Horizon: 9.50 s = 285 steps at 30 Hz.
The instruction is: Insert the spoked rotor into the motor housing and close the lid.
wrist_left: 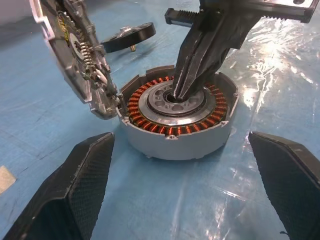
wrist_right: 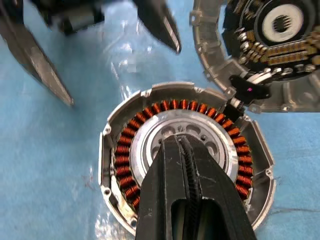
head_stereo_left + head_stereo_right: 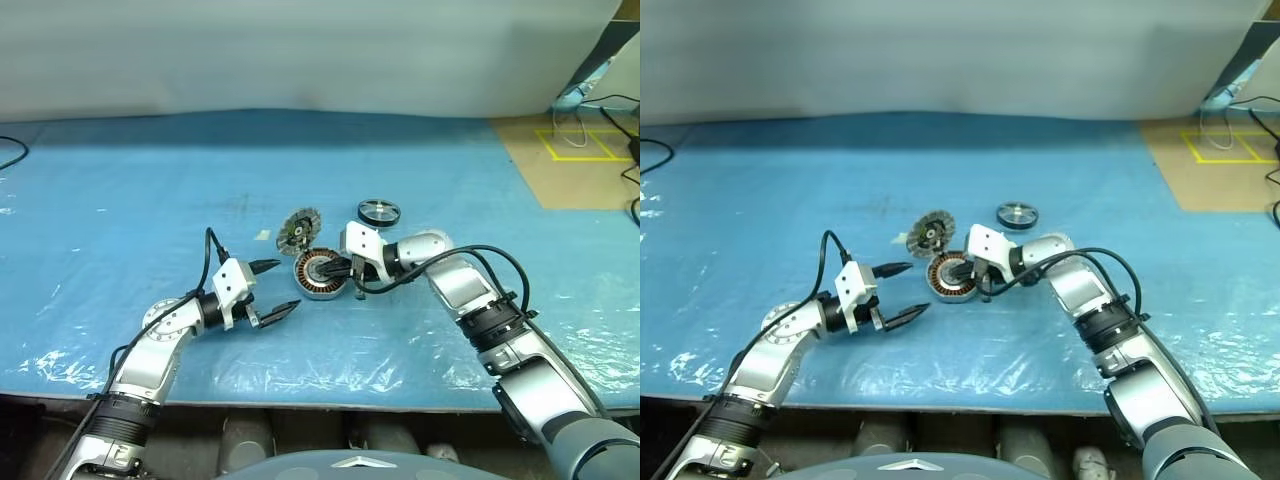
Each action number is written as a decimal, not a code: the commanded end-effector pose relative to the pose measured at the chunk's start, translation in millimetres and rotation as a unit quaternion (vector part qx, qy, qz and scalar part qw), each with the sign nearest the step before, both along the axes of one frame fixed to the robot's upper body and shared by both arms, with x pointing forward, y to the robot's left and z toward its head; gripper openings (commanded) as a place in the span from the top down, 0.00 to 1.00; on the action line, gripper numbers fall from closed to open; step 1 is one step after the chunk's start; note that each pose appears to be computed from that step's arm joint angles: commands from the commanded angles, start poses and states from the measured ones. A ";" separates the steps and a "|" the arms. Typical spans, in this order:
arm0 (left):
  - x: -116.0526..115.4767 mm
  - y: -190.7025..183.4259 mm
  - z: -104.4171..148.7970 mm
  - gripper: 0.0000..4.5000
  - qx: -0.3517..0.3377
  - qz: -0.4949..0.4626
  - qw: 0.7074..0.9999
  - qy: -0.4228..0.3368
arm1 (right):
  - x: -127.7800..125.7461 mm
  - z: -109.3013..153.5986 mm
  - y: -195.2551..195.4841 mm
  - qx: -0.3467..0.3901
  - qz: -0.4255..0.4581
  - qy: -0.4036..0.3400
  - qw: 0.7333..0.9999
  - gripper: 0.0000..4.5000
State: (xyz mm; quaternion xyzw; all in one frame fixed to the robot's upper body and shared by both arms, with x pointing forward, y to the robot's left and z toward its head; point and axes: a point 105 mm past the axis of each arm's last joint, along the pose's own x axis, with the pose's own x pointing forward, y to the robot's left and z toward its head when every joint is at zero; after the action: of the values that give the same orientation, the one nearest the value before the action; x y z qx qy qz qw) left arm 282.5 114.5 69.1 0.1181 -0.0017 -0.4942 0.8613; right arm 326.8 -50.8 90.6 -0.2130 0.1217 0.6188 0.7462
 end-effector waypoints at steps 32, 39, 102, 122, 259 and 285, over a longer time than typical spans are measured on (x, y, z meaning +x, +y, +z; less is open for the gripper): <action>-13.7 -20.1 27.3 0.00 -0.083 -0.062 0.994 0.032 | 118.8 70.1 -89.5 -0.112 -0.236 -0.095 0.961 0.26; -16.2 -16.1 16.3 0.00 -0.072 -0.058 0.995 0.029 | 117.2 51.4 -97.0 -0.140 -0.243 -0.074 0.957 0.26; -14.2 -1.4 22.4 0.00 -0.032 -0.069 0.997 0.009 | -12.6 49.2 -25.7 0.131 -0.068 0.072 0.986 0.73; -16.0 -11.3 32.4 0.00 -0.037 -0.062 0.997 0.005 | -12.5 36.7 -20.8 0.061 -0.016 0.034 0.997 0.73; -10.9 -3.8 57.4 0.84 -0.026 -0.099 0.994 0.040 | -19.0 48.0 -28.1 0.060 -0.043 0.011 0.997 0.96; -23.3 26.1 9.3 0.84 -0.039 -0.035 0.998 0.022 | -1.4 61.6 -31.8 0.102 -0.035 0.011 0.994 0.01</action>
State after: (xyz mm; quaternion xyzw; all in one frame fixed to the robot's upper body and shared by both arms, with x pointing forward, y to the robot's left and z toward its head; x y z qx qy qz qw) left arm 256.2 139.4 72.4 0.0692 0.0130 -0.5264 0.8473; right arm 324.1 -75.6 128.8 -0.1419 0.1070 0.6112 0.7713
